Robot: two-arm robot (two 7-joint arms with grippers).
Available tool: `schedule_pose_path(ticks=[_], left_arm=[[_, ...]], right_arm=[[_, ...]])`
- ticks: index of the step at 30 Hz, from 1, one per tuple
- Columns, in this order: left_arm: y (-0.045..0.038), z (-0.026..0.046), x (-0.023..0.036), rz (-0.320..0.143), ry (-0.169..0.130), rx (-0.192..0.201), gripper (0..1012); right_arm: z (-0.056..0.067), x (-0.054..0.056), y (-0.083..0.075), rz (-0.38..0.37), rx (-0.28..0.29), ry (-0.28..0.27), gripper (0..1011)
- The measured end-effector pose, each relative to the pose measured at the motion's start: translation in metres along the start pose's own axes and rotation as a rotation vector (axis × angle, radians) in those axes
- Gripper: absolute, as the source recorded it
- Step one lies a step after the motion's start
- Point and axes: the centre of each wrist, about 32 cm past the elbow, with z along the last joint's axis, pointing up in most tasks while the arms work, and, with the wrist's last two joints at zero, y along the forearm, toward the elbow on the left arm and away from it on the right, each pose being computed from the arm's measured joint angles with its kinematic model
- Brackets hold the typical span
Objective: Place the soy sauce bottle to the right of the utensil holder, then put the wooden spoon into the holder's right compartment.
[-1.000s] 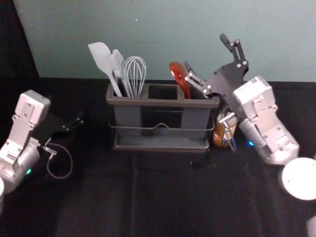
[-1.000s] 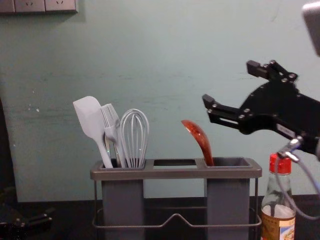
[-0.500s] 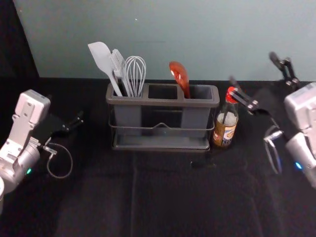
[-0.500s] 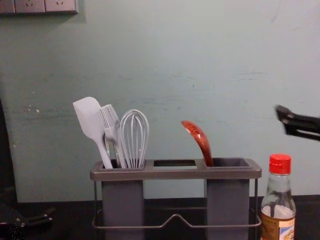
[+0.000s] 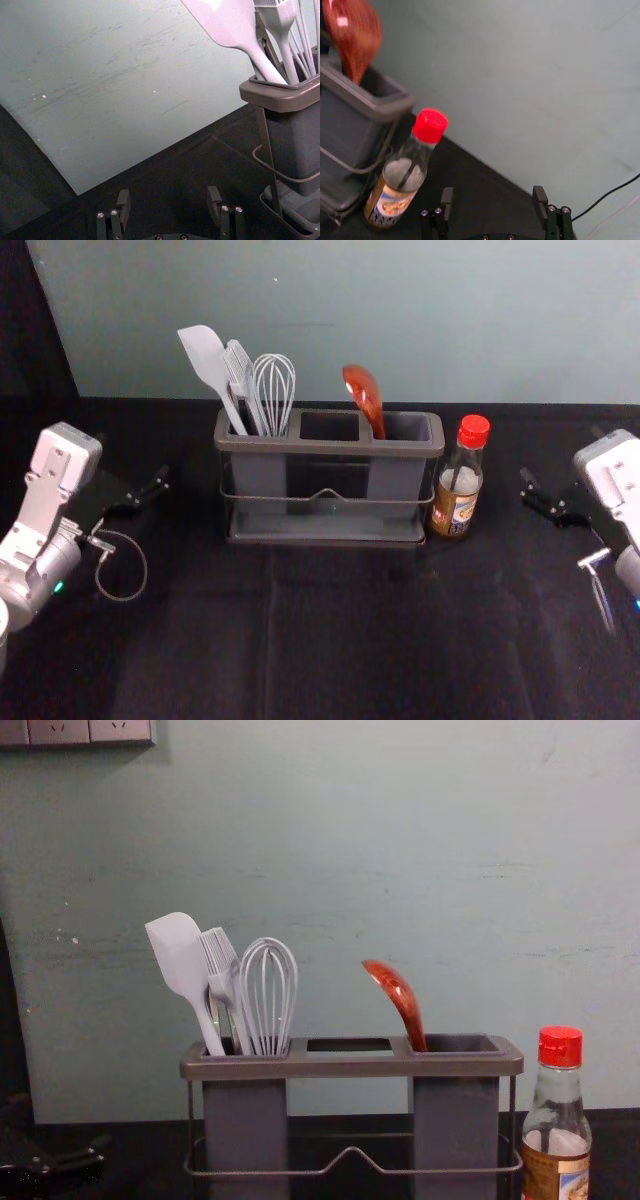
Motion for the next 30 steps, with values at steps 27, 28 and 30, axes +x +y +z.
schedule_pose_path(ticks=[27, 28, 30], left_arm=[[0.0, 0.0, 0.0, 0.0, 0.0, 0.0, 1005], [0.0, 0.0, 0.0, 0.0, 0.0, 0.0, 1005], [0.0, 0.0, 0.0, 0.0, 0.0, 0.0, 1005]], right_arm=[[-0.016, -0.001, 0.099, 0.017, -0.069, 0.209, 1004], [-0.016, -0.001, 0.1, 0.013, -0.069, 0.221, 1004], [-0.016, -0.002, 0.1, 0.005, -0.07, 0.244, 1004]])
